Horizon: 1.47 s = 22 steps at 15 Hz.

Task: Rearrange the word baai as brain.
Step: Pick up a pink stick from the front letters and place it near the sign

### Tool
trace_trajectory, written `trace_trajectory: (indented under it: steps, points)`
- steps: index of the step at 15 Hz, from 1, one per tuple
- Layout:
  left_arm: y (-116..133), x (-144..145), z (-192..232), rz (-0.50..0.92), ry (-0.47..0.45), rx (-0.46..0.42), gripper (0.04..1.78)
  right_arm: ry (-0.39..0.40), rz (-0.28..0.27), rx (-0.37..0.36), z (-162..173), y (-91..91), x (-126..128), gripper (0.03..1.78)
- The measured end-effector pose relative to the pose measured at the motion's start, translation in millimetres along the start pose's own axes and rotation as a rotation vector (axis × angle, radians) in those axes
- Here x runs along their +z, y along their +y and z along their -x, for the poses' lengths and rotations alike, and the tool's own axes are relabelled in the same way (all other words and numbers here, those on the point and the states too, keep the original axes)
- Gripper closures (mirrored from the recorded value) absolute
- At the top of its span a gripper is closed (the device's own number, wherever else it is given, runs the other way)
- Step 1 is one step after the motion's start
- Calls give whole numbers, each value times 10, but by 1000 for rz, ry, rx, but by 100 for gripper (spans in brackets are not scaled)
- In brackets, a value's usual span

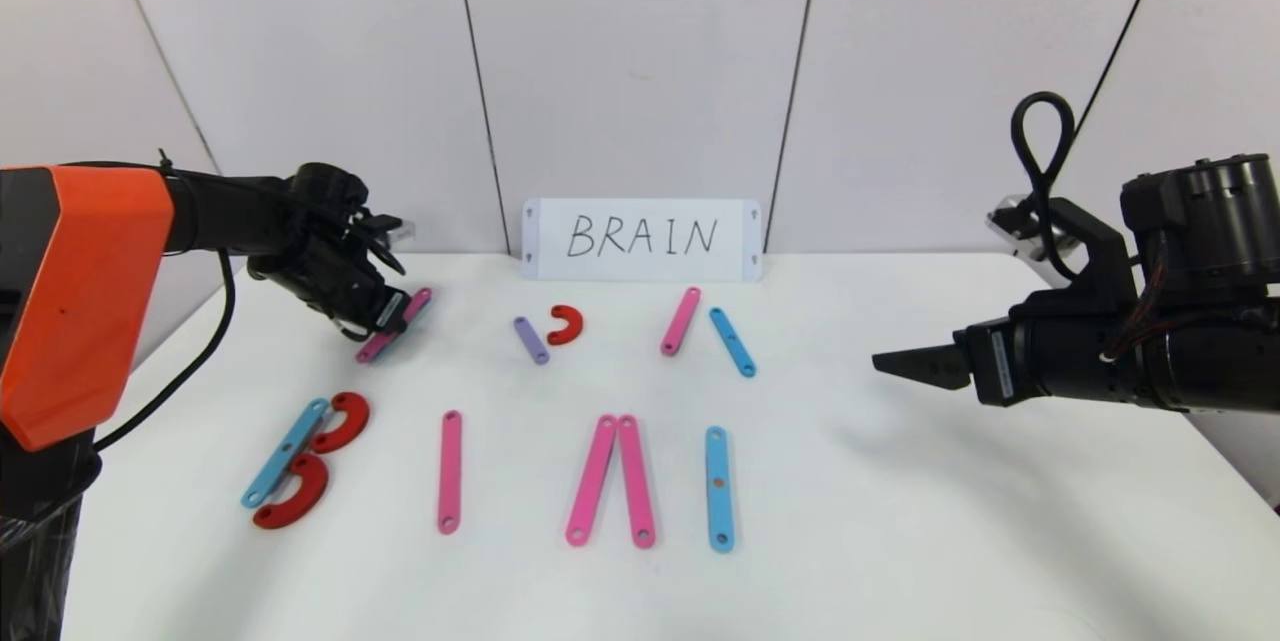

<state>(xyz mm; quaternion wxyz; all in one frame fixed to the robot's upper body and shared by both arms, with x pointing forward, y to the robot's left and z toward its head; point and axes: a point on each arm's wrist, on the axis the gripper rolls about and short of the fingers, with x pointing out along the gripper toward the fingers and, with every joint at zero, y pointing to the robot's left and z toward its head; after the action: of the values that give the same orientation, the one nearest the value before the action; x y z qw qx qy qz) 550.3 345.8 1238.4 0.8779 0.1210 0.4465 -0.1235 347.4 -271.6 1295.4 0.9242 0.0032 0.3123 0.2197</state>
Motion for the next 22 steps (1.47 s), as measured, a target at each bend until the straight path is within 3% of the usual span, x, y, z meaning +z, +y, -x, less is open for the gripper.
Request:
trace_trajectory:
  steps: [3,5,7,11,14,22]
  points:
    - [-1,2,-2,1,0,0,147,1,0,0,-1,0,-3,8]
    - [-5,-1,-6,2,5,-2,133,2,0,-1,-1,0,-6,8]
    - [-3,-3,-16,4,8,-2,107,1,0,-1,-1,0,-5,8]
    - [-4,4,-15,5,6,0,40,2,0,-1,-1,0,-6,8]
    - [-10,9,-15,21,5,-1,13,2,1,-1,-1,0,-6,8]
    - [-10,60,53,89,-21,5,7,4,1,-1,-8,2,-8,8]
